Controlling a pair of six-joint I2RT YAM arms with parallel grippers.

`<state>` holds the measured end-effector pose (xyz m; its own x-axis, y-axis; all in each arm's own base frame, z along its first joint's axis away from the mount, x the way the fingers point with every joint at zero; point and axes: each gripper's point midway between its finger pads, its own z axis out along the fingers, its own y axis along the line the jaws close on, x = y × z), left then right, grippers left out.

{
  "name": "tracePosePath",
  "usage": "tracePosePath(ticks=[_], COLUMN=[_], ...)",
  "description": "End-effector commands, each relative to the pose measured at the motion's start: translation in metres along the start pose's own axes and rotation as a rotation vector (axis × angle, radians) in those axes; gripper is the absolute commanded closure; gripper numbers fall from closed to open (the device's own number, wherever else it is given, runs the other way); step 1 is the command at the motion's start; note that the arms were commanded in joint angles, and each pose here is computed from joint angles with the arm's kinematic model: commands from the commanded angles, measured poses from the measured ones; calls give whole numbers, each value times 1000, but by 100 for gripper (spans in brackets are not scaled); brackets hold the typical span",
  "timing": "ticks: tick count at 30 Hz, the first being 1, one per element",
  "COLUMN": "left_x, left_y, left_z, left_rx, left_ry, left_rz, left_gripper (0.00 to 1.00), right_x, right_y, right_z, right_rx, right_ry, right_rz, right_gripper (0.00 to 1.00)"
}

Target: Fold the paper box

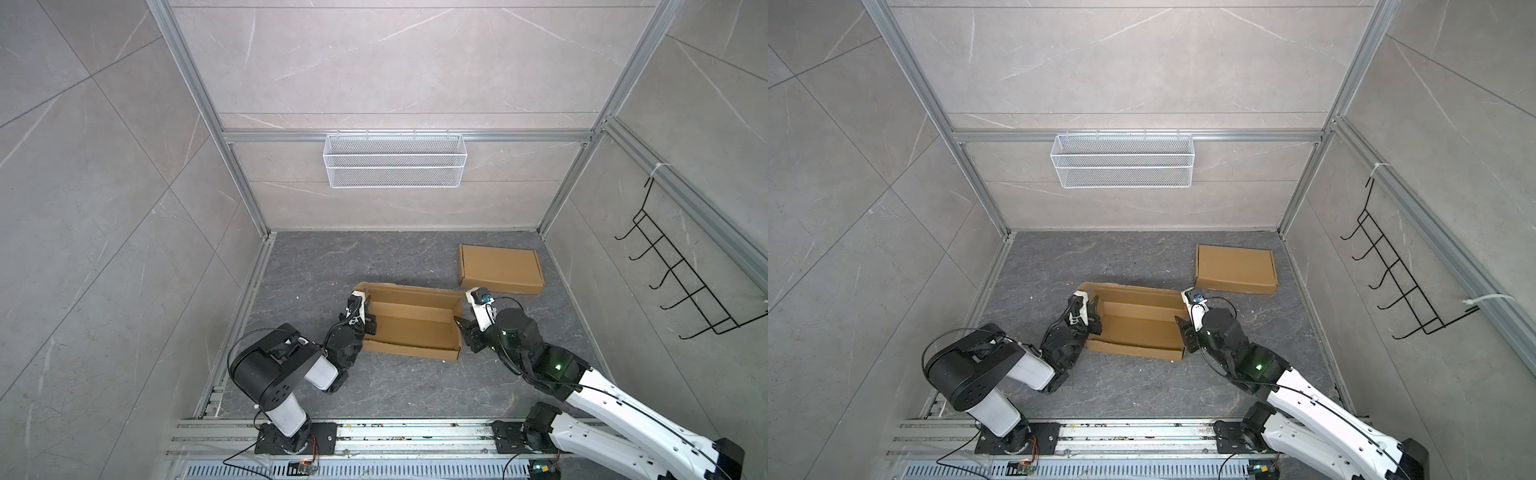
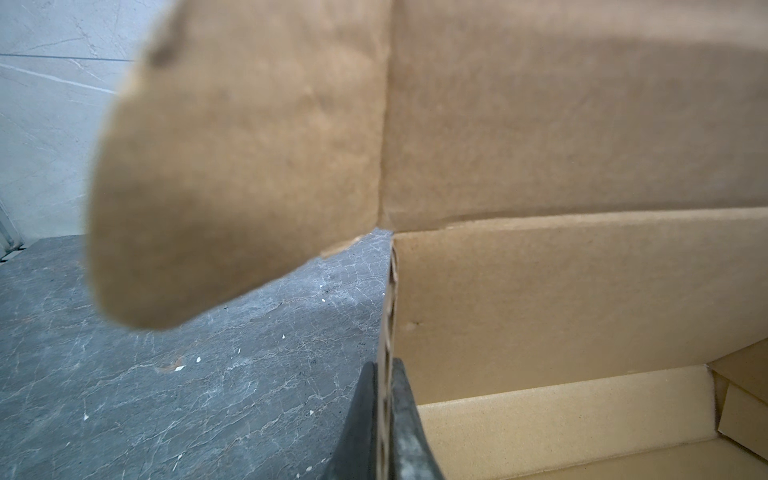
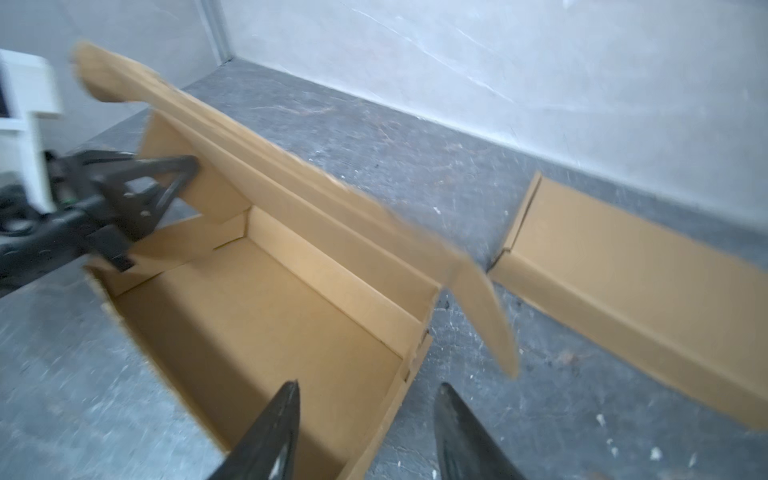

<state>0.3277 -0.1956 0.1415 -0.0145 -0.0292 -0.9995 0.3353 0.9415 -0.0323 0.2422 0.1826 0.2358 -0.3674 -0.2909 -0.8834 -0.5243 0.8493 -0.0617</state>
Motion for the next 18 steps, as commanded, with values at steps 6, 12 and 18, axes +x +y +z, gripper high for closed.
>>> tracePosePath(ticks=[6, 12, 18], left_x=[51, 53, 54], left_y=[-4, -3, -4], left_z=[-6, -7, -6], left_rx=[35, 32, 35], left_ry=[169, 175, 178], left_rz=[112, 114, 118], left_gripper=[100, 100, 100], right_x=[-32, -52, -53], right_y=[23, 34, 44], right_z=[20, 58, 75], right_rx=[-129, -179, -234], right_ry=[292, 415, 447], right_rz=[-349, -478, -517], right_gripper=[43, 41, 42])
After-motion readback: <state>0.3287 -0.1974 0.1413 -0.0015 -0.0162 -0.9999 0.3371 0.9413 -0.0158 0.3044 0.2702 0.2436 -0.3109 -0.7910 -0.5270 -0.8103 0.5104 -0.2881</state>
